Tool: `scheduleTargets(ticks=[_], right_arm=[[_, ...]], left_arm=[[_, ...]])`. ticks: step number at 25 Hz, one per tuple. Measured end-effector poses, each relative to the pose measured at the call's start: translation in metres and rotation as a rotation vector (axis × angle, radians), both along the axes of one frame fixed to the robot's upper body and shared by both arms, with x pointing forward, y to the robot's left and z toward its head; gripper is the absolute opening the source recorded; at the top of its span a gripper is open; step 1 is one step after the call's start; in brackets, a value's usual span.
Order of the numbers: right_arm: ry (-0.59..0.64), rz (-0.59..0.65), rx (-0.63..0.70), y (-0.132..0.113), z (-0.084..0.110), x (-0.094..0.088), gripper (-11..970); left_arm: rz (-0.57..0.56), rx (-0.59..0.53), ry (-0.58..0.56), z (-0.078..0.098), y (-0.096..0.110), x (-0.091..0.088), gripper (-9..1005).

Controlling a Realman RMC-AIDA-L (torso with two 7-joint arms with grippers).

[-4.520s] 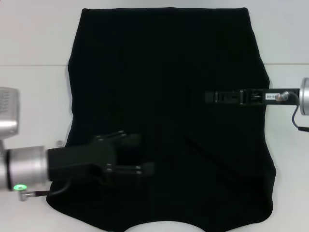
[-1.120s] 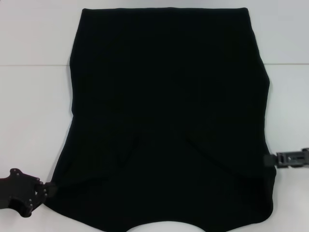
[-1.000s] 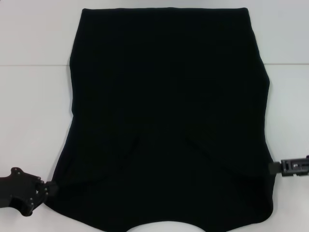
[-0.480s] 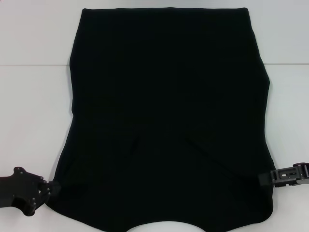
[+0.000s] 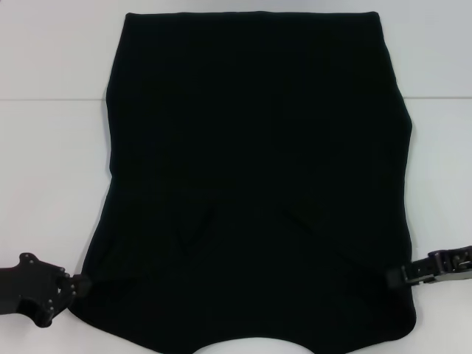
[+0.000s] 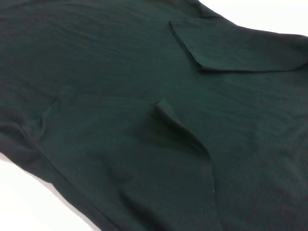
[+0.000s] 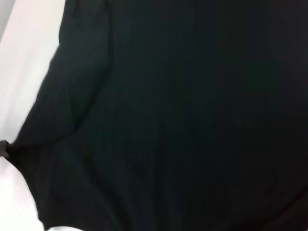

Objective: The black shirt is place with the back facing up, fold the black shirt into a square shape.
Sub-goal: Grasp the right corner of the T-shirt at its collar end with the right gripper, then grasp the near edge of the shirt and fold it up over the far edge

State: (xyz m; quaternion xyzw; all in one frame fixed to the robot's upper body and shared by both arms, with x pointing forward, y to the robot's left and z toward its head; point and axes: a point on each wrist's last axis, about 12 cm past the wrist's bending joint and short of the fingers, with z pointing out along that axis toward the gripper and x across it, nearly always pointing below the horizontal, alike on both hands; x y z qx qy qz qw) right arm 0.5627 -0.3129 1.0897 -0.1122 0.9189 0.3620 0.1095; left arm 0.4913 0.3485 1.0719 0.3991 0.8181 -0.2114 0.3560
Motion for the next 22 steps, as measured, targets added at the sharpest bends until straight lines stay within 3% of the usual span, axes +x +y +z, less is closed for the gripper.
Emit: scheduleTargets(ticks=[10,18,22], right_arm=[[0.011,-0.012,-0.043,0.000,-0.005,0.000,216],[-0.021,-0.026,-0.026,-0.012,-0.005,-0.011,31],[-0.038,-0.027,0.004,-0.024,-0.008,-0.023,31]], left_arm=[[0.005,0.004,-0.004,0.000,0.002,0.000,22],[0.015,-0.014,0.016,0.001,0.000,-0.001,22],[0.005,-0.048,0.043,0.005,-0.001,-0.005,23]])
